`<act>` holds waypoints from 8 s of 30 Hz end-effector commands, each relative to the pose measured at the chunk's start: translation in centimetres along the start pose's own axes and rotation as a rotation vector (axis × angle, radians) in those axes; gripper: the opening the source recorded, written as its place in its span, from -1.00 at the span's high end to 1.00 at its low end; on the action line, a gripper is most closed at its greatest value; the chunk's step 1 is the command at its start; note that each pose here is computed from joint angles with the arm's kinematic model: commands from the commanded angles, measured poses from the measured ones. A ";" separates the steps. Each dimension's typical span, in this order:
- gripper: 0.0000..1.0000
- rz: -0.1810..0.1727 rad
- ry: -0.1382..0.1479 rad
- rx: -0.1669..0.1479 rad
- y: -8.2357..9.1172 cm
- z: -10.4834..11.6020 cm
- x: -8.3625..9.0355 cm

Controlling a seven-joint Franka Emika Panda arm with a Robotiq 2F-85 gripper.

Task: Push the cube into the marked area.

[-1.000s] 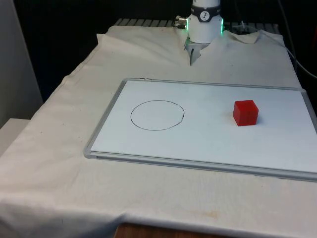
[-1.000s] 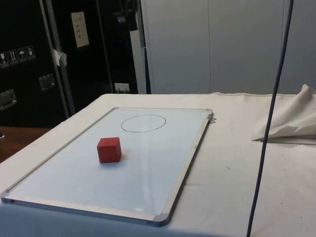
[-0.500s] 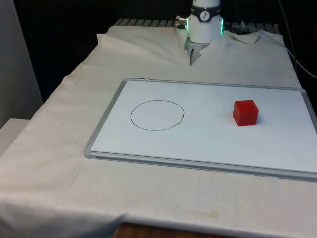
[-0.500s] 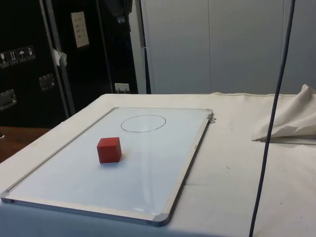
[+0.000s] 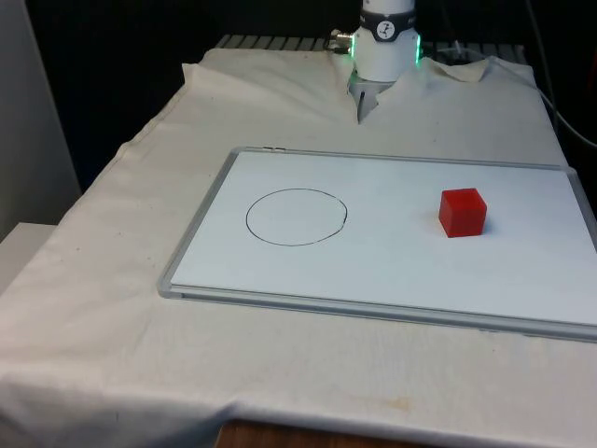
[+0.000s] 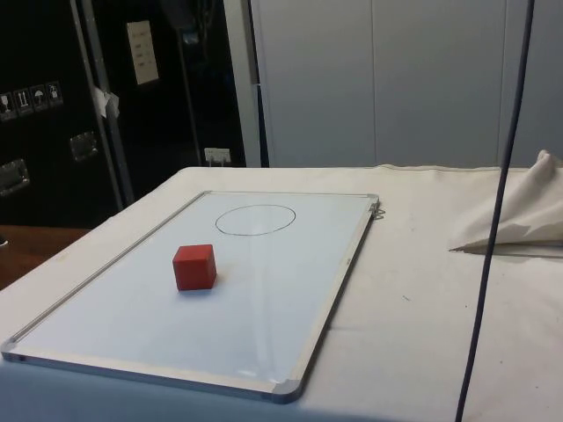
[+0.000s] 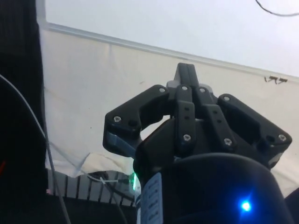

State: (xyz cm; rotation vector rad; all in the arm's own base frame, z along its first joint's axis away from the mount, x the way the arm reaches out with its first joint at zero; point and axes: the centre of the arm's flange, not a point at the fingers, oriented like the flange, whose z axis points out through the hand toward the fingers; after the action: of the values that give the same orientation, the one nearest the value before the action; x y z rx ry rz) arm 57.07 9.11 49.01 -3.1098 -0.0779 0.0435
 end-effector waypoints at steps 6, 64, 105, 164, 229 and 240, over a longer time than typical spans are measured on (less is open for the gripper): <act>0.99 -0.002 0.021 0.004 -2.5 1.1 0.5; 0.99 -0.047 0.032 0.054 -14.7 19.5 5.0; 0.99 -0.032 -0.004 -0.023 -8.5 30.3 5.8; 0.99 -0.050 -0.086 -0.402 3.4 29.0 5.7; 0.99 0.057 0.004 -0.402 4.9 27.2 5.6; 0.99 0.091 0.032 -0.339 4.3 27.0 5.7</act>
State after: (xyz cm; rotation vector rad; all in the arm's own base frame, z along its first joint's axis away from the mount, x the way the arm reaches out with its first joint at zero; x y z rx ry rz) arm 62.36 5.73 21.61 -3.4675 0.0597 -0.0073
